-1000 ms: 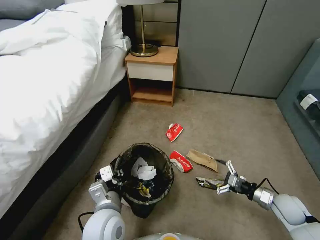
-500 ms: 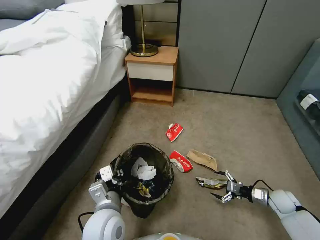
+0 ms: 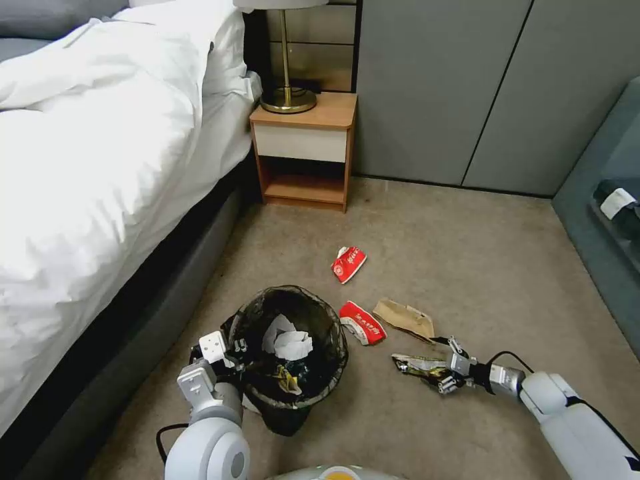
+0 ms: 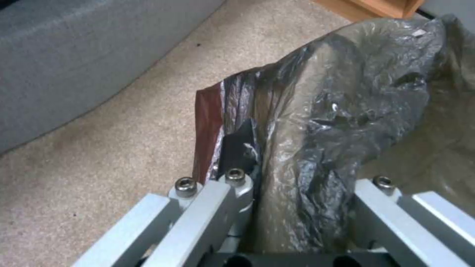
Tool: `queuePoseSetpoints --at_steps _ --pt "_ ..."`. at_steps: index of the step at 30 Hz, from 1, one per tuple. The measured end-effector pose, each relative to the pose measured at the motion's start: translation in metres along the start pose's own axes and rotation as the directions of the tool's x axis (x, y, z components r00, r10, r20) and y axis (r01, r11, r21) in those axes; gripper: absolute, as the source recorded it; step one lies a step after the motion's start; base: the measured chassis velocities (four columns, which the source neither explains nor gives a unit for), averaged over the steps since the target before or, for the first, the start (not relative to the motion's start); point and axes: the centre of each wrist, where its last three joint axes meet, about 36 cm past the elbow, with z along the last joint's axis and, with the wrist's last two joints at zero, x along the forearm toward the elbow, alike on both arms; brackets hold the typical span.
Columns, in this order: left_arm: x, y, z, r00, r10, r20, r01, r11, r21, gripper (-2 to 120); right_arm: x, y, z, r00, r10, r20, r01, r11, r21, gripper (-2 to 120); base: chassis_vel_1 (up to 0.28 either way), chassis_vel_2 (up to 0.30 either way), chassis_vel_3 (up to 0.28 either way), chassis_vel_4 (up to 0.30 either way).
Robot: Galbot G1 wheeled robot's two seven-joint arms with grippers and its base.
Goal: Pick up the trash bin, then pick up the garbage from the floor and place it into the trash bin.
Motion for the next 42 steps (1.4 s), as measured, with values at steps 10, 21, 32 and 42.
queuePoseSetpoints --at_steps 10,21,32,42 --pt "0.000 0.000 0.000 1.000 0.000 0.000 0.000 1.000 0.000 75 -0.022 0.022 0.005 1.000 0.006 -0.010 -0.007 0.996 -0.084 97 0.000 0.000 0.000 0.000" --pt "0.000 0.000 0.000 1.000 0.000 0.000 0.000 1.000 0.000 75 -0.035 0.039 0.006 1.000 0.027 0.015 -0.025 0.990 -0.137 53 0.000 0.000 0.000 0.000" --pt "0.000 0.000 0.000 1.000 0.000 0.000 0.000 1.000 0.000 75 -0.028 0.041 0.008 0.999 0.041 0.018 -0.038 0.988 -0.150 15 0.000 0.000 0.000 0.000" --pt "0.000 0.000 0.000 1.000 0.000 0.000 0.000 1.000 0.000 75 -0.027 0.042 0.008 0.998 0.058 0.033 -0.052 0.985 -0.163 0 0.000 0.000 0.000 0.000"
